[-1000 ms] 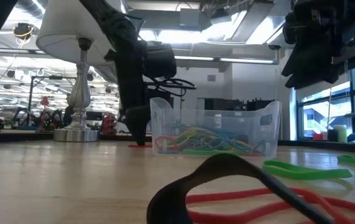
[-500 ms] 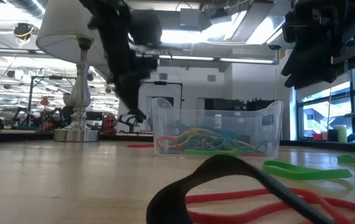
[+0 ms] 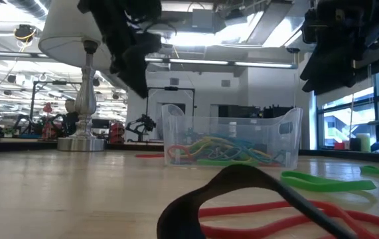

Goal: Pick and place rubber bands into bin
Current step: Put the red rubber band into the transparent bin

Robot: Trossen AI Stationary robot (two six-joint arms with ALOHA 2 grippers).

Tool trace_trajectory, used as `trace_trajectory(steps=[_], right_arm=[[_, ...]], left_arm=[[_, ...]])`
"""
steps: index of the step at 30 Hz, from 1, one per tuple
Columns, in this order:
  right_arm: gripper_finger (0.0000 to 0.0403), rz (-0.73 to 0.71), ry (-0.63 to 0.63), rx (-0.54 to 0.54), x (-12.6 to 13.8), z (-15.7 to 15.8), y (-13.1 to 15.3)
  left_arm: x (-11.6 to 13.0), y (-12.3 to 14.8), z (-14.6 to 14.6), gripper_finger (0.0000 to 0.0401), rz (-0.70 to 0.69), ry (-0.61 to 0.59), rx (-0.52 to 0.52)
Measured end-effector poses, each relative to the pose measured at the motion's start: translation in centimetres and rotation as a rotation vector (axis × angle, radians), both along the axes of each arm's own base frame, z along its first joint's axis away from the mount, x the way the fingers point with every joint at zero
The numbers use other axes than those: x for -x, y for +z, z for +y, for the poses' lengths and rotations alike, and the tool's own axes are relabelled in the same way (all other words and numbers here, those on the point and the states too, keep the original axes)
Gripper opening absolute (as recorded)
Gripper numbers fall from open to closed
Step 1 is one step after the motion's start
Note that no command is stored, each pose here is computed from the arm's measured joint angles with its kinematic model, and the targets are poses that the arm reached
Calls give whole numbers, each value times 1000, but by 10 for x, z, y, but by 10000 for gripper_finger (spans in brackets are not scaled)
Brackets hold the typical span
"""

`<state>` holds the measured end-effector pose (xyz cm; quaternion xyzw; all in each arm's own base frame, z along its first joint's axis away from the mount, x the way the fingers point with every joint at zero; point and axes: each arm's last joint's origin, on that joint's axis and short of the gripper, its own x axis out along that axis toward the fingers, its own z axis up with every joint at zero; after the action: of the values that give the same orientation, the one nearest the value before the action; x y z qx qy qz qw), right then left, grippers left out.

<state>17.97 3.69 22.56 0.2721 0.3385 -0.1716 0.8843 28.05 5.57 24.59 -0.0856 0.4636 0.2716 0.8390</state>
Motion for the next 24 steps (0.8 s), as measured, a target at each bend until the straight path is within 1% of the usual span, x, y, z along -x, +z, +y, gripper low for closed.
trace_trajectory(steps=[3,6,9,11,14,17,20,24], right_arm=[[165,-1,-1,-2,0,0,0],[165,-6,-2,-4,0,0,0],[165,-10,-6,-9,-1,0,1],[165,-18,-23,-28,-1,0,1],[165,-25,-53,-59,-1,0,1],[165,-29,-78,-85,-1,0,1],[165,-40,-117,-84,-1,-1,1],[165,-70,-187,-56,-2,-3,2]], left_arm=[[1,-14,0,72,48,-8,5],[2,-30,0,115,107,-84,-26],[4,-48,0,158,99,-132,-39],[6,-61,-1,185,82,-144,-40],[9,-75,-2,217,9,-153,-37],[11,-87,-3,240,-62,-158,-46],[14,-95,-4,256,-137,-172,-46],[25,-110,-5,268,-142,-188,-64]])
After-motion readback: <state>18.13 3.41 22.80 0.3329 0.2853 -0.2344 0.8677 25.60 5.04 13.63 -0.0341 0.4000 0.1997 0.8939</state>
